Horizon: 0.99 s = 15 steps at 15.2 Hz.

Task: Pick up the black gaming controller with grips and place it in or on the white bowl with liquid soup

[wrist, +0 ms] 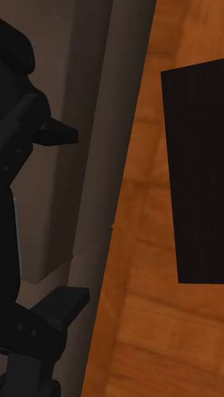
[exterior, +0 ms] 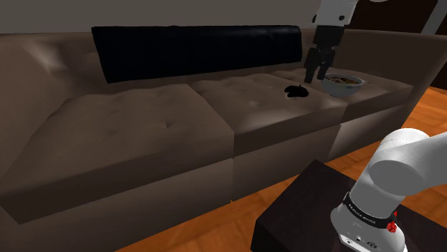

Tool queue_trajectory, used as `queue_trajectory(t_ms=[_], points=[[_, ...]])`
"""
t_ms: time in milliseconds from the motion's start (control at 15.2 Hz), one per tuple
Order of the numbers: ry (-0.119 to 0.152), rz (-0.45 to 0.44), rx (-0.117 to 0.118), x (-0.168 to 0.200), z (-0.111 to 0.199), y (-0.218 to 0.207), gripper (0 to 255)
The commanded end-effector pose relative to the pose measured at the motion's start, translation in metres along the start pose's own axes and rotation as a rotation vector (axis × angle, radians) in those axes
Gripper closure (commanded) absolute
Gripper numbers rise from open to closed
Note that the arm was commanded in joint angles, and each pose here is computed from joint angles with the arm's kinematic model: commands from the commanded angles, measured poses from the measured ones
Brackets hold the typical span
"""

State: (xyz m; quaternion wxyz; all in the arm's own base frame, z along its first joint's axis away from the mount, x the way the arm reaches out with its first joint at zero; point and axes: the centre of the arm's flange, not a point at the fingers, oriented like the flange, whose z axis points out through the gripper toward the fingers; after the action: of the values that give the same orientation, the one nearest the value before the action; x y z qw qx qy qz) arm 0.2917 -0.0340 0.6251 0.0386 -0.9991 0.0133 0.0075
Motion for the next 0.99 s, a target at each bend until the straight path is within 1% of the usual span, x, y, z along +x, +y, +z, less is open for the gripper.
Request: queue_trajectory(t_ms=[0,924], points=[[0.000,0.000,0.000,0.000,0.000,0.000,0],[0.028,0.123,-0.016,0.098,0.038,0.146,0]])
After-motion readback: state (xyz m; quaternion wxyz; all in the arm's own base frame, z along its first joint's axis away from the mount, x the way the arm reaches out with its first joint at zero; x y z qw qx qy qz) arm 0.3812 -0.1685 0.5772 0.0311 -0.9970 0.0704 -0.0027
